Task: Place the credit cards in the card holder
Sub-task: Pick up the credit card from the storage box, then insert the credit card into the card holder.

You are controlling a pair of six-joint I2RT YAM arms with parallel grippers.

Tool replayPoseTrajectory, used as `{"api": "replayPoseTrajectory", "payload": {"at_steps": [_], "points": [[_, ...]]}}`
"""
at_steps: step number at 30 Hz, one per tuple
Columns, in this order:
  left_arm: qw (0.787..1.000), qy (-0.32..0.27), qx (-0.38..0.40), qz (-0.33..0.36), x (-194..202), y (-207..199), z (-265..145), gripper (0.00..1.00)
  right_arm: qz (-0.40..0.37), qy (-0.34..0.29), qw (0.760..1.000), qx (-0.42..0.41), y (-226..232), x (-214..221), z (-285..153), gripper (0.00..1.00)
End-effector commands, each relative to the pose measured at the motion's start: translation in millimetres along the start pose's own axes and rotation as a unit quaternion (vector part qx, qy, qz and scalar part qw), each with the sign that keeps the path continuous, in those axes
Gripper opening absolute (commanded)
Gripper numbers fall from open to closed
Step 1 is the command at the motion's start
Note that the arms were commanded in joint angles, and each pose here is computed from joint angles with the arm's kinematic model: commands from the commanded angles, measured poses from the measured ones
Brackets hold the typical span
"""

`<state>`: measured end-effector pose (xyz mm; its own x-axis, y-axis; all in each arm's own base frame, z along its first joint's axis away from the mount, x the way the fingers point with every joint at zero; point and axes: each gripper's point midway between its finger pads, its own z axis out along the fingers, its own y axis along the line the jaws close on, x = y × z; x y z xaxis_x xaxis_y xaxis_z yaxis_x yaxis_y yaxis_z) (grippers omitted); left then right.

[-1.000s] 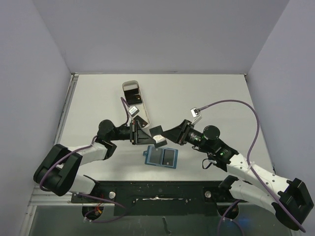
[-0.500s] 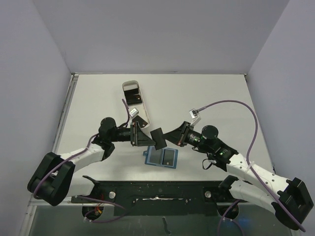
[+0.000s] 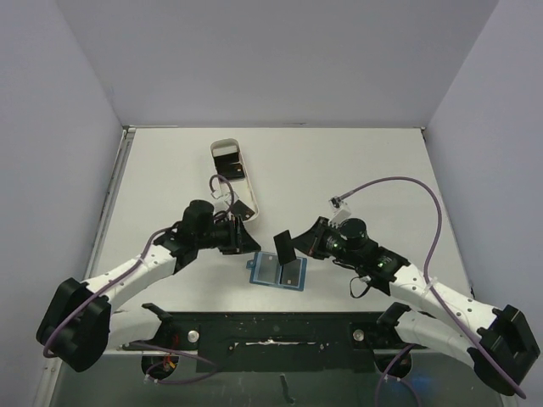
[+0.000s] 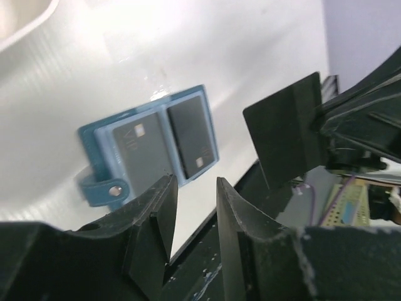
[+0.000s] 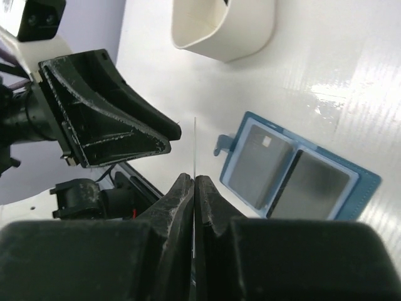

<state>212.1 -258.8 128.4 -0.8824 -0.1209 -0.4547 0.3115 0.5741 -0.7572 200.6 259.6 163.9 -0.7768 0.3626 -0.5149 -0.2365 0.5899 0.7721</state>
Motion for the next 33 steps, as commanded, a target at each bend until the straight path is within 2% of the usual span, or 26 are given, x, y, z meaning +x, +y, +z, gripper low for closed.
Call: {"api": "replayPoseTrajectory", "payload": {"at_steps": [1, 12, 20, 33], "points": [[0.996, -0.008, -0.085, 0.017, 10.2, 31.6, 8.6, 0.29, -0.010, 0.004, 0.999, 0.042, -23.3, 5.8, 8.3, 0.00], [0.991, 0.020, -0.132, 0.011, 48.6, 56.3, 25.4, 0.29, 0.033, 0.030, 0.997, 0.066, -56.7, 27.8, 24.2, 0.00], [0.990, 0.028, -0.135, -0.012, 75.0, 62.4, 29.6, 0.24, 0.052, 0.036, 0.996, 0.064, -68.3, 35.8, 29.2, 0.00], [0.991, 0.033, -0.130, -0.019, 88.1, 58.4, 31.7, 0.20, 0.058, 0.048, 0.995, 0.071, -80.5, 45.4, 31.3, 0.00]]}}
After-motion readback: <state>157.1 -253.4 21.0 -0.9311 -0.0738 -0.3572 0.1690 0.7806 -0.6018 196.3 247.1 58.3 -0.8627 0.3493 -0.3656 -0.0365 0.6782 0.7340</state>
